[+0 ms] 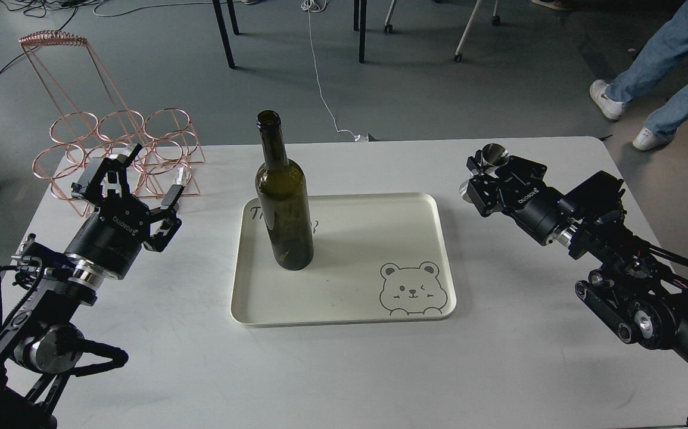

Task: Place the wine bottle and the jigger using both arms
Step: 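Lift the jigger with the right gripper and carry it off the tray, then set the jigger down on the table beside the tray, open right gripper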

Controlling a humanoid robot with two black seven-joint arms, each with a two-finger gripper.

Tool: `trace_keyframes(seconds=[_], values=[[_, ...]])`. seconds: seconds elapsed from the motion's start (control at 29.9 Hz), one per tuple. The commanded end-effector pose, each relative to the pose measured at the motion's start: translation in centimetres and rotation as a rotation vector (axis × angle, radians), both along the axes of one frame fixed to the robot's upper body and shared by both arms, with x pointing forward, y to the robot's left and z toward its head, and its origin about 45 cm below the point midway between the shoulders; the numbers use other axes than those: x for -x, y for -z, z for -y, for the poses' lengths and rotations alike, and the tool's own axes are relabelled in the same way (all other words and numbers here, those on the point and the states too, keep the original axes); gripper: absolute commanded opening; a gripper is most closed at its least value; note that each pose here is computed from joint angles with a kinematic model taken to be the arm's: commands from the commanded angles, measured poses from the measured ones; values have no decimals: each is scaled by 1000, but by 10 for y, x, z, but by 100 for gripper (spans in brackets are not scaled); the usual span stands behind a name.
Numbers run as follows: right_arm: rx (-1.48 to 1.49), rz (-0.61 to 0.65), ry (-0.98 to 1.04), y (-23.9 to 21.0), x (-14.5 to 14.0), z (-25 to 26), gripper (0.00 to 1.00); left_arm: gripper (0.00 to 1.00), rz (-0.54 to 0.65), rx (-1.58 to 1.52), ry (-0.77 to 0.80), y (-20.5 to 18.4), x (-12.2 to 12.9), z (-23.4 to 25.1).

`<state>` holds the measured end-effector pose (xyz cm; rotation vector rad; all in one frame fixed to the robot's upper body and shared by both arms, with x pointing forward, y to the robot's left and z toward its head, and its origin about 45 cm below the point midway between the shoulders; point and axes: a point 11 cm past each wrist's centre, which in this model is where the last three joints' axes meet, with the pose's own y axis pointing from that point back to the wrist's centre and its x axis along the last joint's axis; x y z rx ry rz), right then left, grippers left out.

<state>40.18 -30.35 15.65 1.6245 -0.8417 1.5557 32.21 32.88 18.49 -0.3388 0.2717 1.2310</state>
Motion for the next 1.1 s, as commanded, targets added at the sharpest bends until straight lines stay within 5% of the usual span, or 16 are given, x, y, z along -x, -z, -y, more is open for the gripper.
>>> trace_keyframes(seconds=[0.0,0.33,1.07], values=[[-10,-31,91,5,9,39,23,98,-1,-1,0,0,0,0],[25,-139,242,38,46,102,23,98,0,0,4,0,0,1],[-6,-188,341,56,52,118,31,98,6,1,9,-2,0,3]])
